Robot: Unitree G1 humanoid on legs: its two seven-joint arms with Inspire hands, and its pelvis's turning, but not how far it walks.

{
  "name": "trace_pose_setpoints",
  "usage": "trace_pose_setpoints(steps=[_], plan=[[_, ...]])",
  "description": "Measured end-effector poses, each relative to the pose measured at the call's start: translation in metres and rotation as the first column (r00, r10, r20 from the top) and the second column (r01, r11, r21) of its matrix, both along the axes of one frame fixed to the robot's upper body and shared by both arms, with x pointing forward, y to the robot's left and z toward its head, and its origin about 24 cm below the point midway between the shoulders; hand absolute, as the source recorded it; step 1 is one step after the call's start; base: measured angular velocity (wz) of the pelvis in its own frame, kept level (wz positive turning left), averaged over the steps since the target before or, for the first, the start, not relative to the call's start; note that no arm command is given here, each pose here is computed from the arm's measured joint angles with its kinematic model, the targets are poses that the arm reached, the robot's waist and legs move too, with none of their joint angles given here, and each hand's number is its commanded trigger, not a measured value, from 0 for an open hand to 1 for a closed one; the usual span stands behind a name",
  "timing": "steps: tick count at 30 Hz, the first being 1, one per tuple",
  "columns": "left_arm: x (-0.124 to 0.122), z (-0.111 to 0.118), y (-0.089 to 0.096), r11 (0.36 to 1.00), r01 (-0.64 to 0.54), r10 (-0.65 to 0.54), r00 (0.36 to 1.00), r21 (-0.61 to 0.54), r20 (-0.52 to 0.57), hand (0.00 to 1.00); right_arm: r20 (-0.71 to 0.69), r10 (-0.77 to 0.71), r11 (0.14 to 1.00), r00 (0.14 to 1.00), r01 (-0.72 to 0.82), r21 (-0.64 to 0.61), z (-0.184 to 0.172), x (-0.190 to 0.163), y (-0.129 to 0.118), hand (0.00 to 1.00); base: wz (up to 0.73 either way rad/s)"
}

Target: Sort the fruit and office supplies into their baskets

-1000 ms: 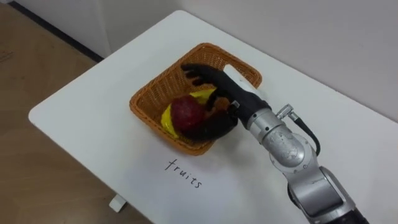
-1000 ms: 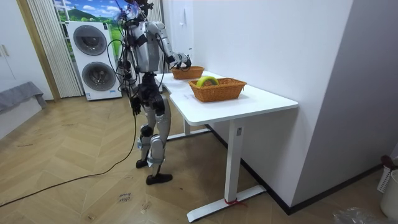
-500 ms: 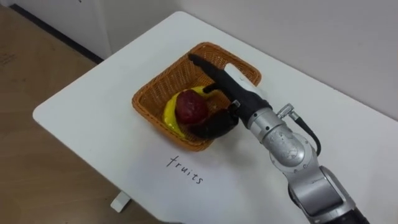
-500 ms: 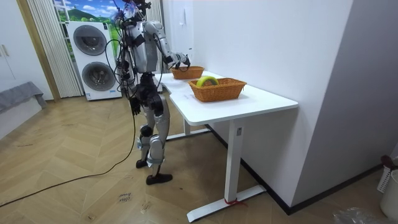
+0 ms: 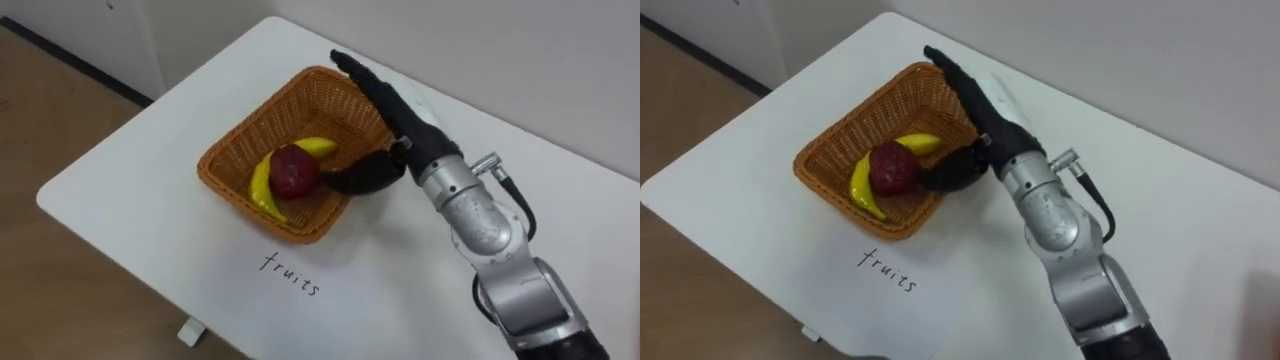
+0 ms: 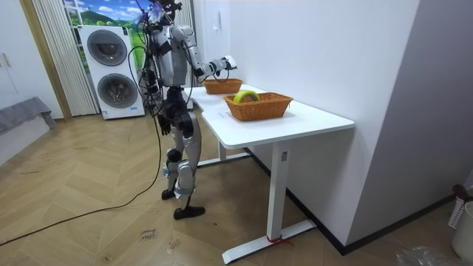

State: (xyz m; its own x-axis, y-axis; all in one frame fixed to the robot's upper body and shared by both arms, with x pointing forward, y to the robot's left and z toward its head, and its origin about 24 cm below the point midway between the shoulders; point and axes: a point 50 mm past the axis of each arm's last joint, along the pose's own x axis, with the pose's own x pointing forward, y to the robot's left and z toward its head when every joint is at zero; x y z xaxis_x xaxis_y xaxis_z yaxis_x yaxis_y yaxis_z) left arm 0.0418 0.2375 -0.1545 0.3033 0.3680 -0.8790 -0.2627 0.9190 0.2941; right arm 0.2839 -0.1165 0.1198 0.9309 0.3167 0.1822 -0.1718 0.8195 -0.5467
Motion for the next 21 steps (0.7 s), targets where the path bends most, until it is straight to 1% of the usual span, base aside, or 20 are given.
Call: trace_pose_setpoints(steps=[2, 5, 9, 11, 15, 18, 20, 21], plan=[[0.002, 0.000, 0.000, 1.000, 0.001, -0.001, 1.000, 0.002, 0.008, 0.00, 0.109, -0.029, 0.999, 0.994, 0.026, 0.032, 0.019, -0.001, -0.005, 0.00, -0.16], [0.007, 0.001, -0.001, 1.000, 0.004, -0.004, 1.000, 0.001, 0.031, 0.00, 0.178, -0.079, 0.996, 0.981, 0.070, 0.055, 0.032, -0.004, -0.014, 0.00, -0.24], [0.012, 0.001, -0.004, 1.000, 0.007, -0.007, 0.999, -0.006, 0.053, 0.00, 0.277, -0.165, 0.983, 0.947, 0.133, 0.130, 0.053, -0.009, -0.031, 0.00, -0.28], [0.017, 0.002, -0.004, 1.000, 0.011, -0.010, 0.998, -0.008, 0.066, 0.00, 0.321, -0.222, 0.970, 0.921, 0.173, 0.173, 0.063, -0.012, -0.044, 0.00, -0.25], [0.018, 0.002, -0.004, 1.000, 0.005, -0.005, 0.997, -0.011, 0.081, 0.00, 0.355, -0.263, 0.958, 0.897, 0.199, 0.206, 0.069, -0.014, -0.053, 0.00, -0.12], [0.020, 0.002, -0.005, 0.999, -0.009, 0.012, 0.996, -0.032, 0.092, 0.00, 0.363, -0.325, 0.932, 0.873, 0.232, 0.278, 0.076, -0.018, -0.068, 0.00, -0.06], [0.014, 0.002, -0.004, 0.999, -0.029, 0.032, 0.996, -0.036, 0.081, 0.00, 0.388, -0.398, 0.905, 0.831, 0.286, 0.315, 0.081, -0.022, -0.081, 0.00, -0.22], [0.012, 0.001, -0.003, 0.999, -0.036, 0.039, 0.996, -0.039, 0.077, 0.00, 0.390, -0.413, 0.899, 0.823, 0.298, 0.322, 0.081, -0.023, -0.084, 0.00, -0.17]])
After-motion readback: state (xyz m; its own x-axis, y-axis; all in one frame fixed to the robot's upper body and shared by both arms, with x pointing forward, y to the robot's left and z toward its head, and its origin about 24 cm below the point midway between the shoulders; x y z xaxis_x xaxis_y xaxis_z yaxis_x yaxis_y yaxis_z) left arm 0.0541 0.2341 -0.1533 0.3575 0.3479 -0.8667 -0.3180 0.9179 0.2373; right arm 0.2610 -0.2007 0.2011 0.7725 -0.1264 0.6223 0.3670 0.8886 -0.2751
